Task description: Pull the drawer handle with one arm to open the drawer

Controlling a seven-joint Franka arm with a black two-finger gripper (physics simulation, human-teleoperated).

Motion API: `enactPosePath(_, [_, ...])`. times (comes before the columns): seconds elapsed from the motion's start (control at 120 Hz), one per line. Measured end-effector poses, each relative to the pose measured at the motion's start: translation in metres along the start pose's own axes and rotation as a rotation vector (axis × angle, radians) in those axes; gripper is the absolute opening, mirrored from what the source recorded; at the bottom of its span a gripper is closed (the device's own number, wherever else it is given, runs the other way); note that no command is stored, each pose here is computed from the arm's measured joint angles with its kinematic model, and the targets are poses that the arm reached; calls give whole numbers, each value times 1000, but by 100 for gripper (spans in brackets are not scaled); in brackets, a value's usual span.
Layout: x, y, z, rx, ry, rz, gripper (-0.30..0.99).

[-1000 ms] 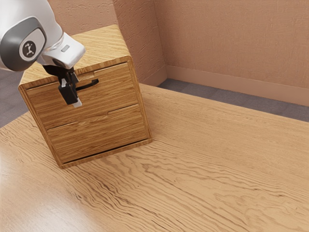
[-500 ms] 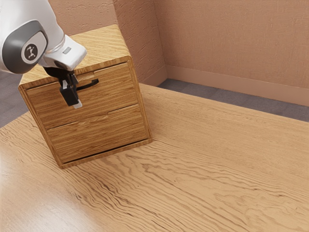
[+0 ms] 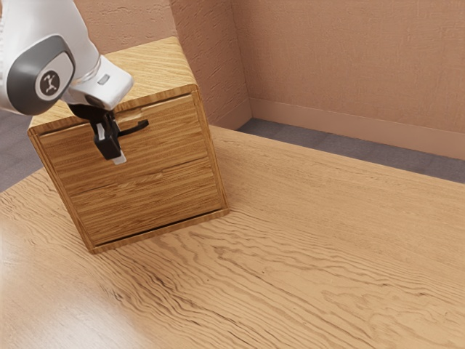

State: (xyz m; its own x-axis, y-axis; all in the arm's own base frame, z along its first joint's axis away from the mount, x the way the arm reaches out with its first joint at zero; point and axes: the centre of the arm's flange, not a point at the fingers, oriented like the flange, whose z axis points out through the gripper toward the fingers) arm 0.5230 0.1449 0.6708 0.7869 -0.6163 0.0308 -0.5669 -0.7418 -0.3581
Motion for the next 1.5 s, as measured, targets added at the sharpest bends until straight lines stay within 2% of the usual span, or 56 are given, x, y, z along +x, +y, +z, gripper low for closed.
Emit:
enactPosePath(0.125, [0,6,-5,9,-2,0,39])
enactPosePath(0.2, [0,10,-6,9,-4,0,40])
enactPosePath(0.25, [1,12,-4,6,-6,0,46])
enactPosePath(0.592, [-3,16,-9,12,-6,-20,37])
enactPosePath(1.5, [-2,34,-17,11,1,-61,40])
